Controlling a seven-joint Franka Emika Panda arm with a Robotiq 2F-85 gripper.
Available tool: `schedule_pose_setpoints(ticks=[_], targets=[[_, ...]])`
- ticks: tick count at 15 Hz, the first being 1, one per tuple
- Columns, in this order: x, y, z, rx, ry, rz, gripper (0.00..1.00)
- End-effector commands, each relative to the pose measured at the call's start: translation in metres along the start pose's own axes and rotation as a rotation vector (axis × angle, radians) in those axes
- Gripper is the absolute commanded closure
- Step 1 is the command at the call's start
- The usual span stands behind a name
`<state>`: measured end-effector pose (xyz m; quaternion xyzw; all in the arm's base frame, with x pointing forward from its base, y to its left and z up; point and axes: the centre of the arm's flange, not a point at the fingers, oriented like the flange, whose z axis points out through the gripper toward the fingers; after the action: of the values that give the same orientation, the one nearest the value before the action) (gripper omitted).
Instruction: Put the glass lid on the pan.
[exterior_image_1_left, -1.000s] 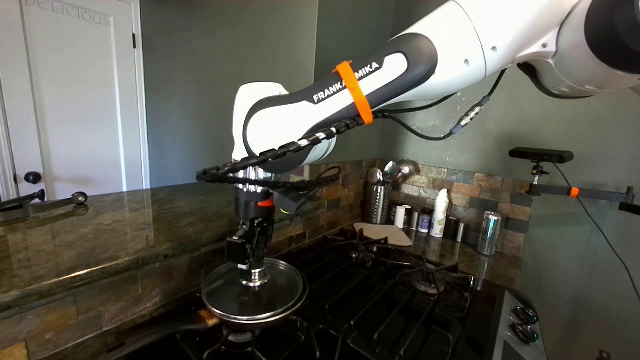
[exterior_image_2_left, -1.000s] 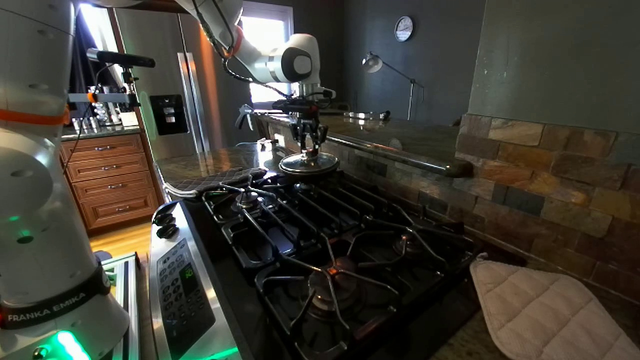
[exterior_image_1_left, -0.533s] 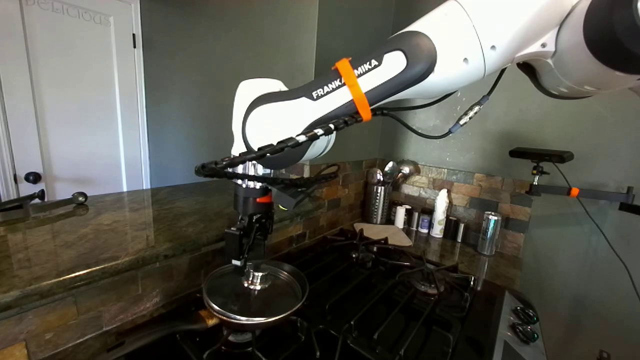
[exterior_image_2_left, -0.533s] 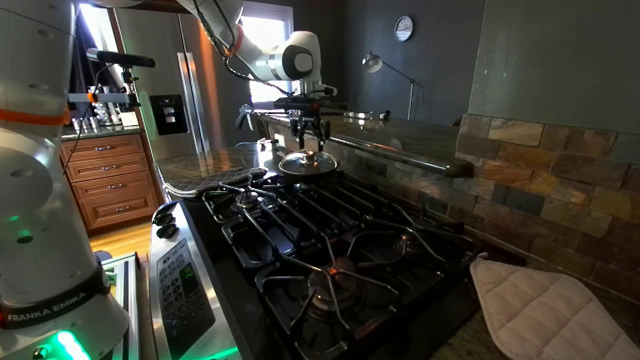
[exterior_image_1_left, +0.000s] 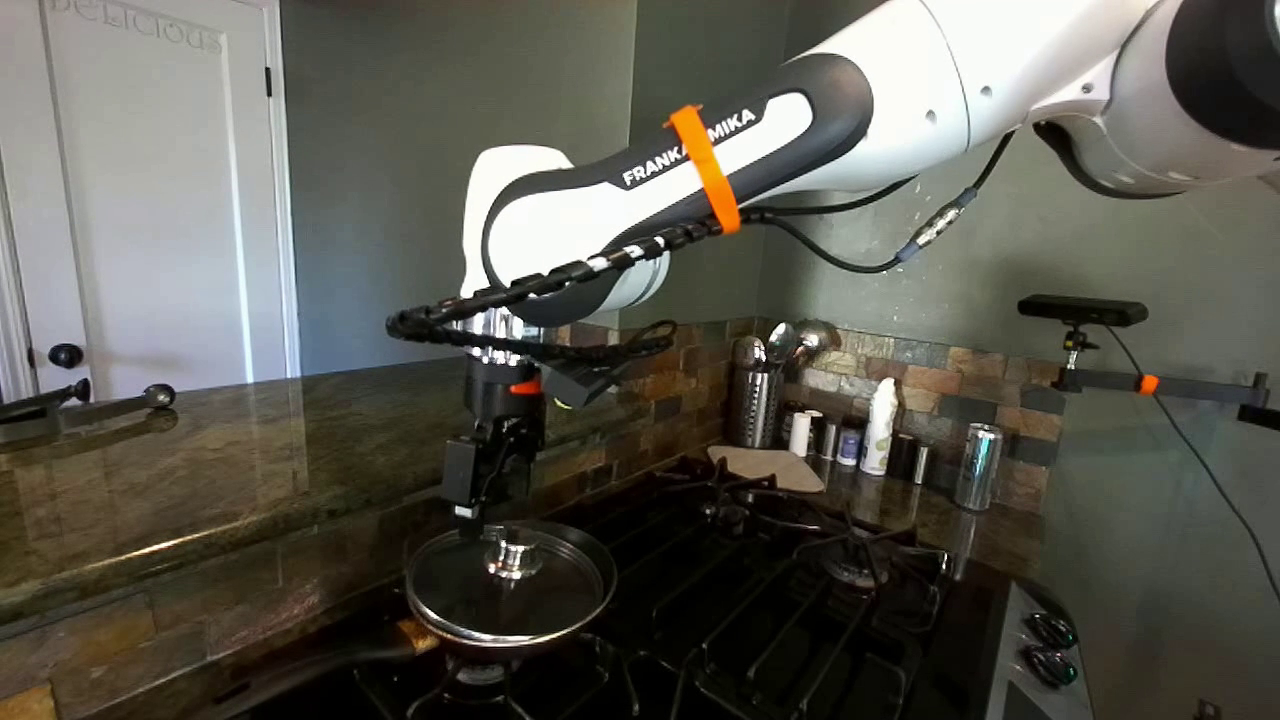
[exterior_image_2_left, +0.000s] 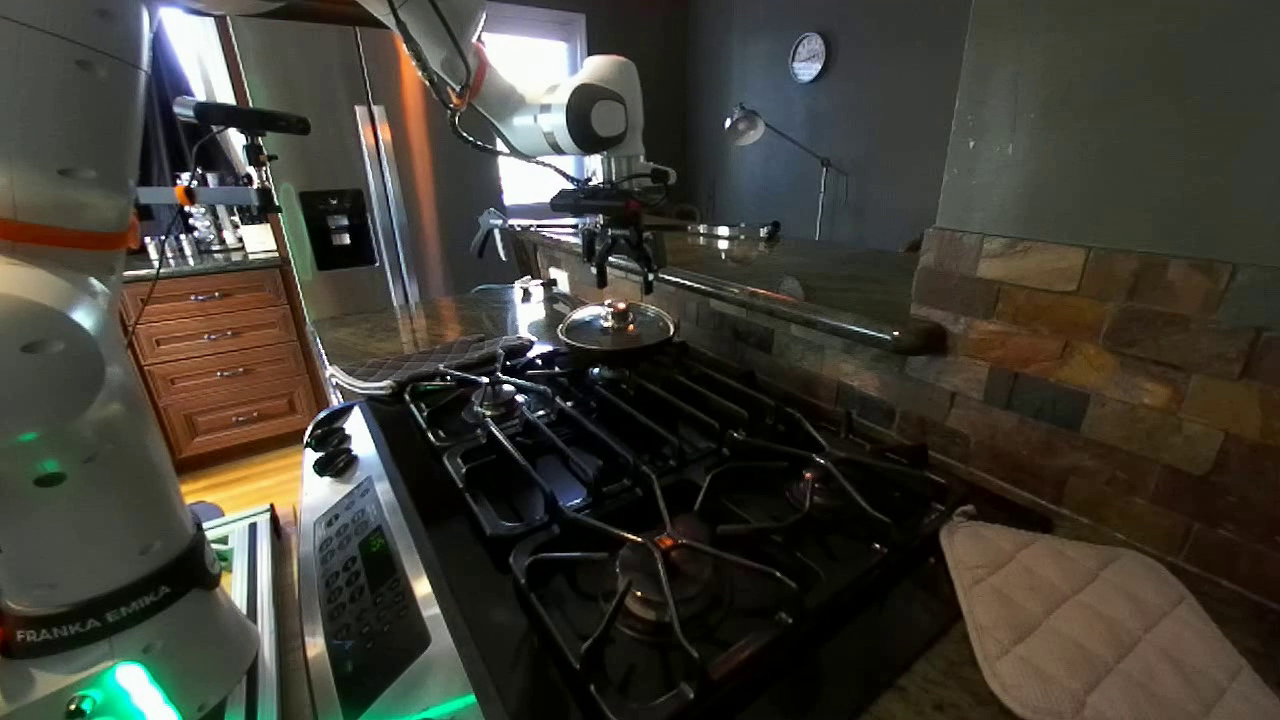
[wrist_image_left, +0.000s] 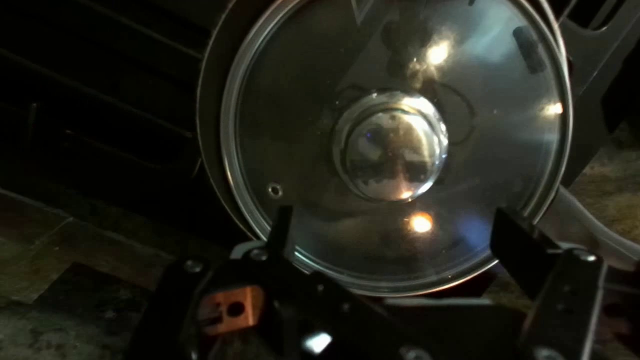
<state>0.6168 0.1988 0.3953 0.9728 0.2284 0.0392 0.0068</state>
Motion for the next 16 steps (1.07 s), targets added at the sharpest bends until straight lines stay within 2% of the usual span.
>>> schedule_pose_setpoints(ticks=[1,4,7,8,9,10,11,12,13,16], targets=[[-0.001,0.0,0.0,0.022,-0.054,-0.023,0.26],[-0.005,0.0,0.006,0.023,-0.101,-0.03,0.49],[-0.008,-0.001,0.009,0.022,-0.133,-0.035,0.51],[-0.009,-0.001,0.01,0.021,-0.14,-0.036,0.48],[-0.009,0.0,0.01,0.018,-0.14,-0.038,0.63],[-0.009,0.0,0.01,0.016,-0.141,-0.038,0.68],[-0.008,0.0,0.007,0.015,-0.135,-0.04,0.58],[-0.009,-0.001,0.007,0.014,-0.139,-0.042,0.42],[-0.009,-0.001,0.009,0.013,-0.142,-0.042,0.32],[-0.01,-0.001,0.012,0.013,-0.152,-0.044,0.13]])
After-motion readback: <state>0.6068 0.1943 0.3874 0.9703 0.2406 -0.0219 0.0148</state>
